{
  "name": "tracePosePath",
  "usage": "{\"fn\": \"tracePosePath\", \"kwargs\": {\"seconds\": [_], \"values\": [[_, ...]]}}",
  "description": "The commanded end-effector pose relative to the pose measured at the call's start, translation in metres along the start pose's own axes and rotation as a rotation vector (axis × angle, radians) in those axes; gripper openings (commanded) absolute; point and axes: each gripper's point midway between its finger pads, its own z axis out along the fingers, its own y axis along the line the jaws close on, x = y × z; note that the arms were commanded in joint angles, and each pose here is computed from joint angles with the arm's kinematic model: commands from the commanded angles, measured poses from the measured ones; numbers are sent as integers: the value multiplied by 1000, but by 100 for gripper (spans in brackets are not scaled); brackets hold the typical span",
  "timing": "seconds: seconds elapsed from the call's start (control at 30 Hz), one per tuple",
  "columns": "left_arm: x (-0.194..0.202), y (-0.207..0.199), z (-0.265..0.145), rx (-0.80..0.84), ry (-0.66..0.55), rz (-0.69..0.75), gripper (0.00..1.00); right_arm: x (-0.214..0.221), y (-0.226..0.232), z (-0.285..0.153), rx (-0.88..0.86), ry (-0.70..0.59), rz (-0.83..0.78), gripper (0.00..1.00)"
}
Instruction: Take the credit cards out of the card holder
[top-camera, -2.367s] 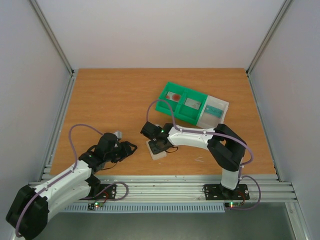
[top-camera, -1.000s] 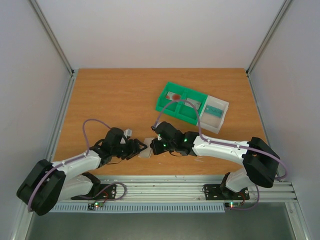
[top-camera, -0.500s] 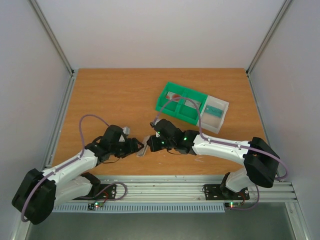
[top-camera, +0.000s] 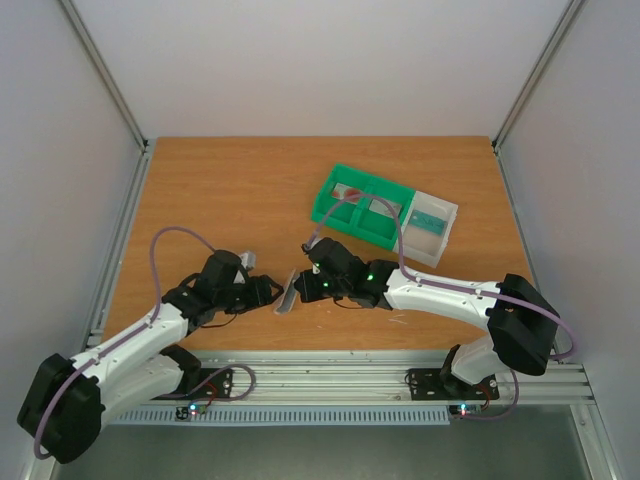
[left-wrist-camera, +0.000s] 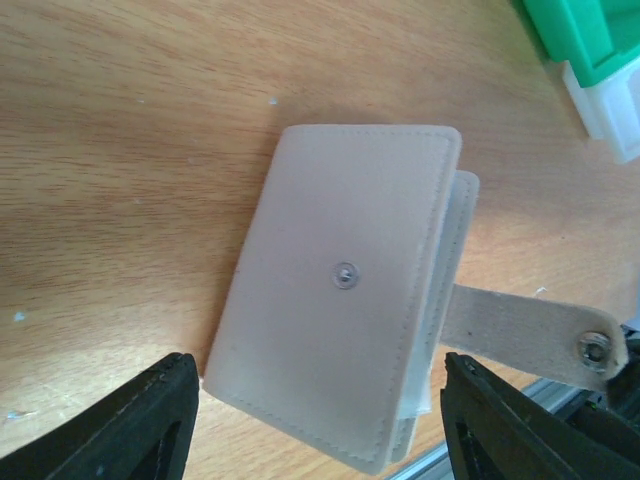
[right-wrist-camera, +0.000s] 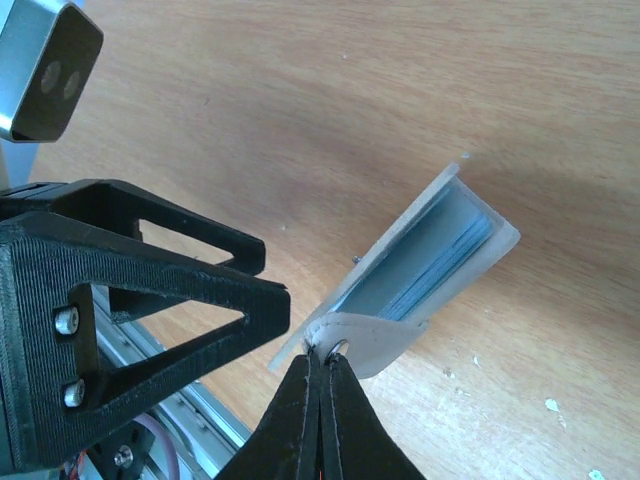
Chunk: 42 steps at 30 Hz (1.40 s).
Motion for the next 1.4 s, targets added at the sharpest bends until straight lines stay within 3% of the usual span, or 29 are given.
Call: {"fn": "tracePosePath", "kwargs": {"seconds": [0.0,0.23,0.47,0.7,1.03,1.27,1.37], "values": [[-1,9,1,-38,-17,10,67,-11,2,-8,-3,-49,18,1],[-4,-22,2,119,-5,20,66,-17,12,-13,-55,-75,19,1],[-1,-11,8,87,-8,2,67,-20,17,-9,-74,-75,26,1],[3,9,13,-29,26,-9,64,-1,-33,-13,110,-48,44,1],[-3,27,10,-128,-15,-9,59,33,-118,-35,376,-55,61,1],[-5,8,17,-28,-2,-15,54,53,-136,-22,409,-2,78,1],[-5,8,21,-25,12,-21,54,51,-138,-26,430,1,74,8]]}}
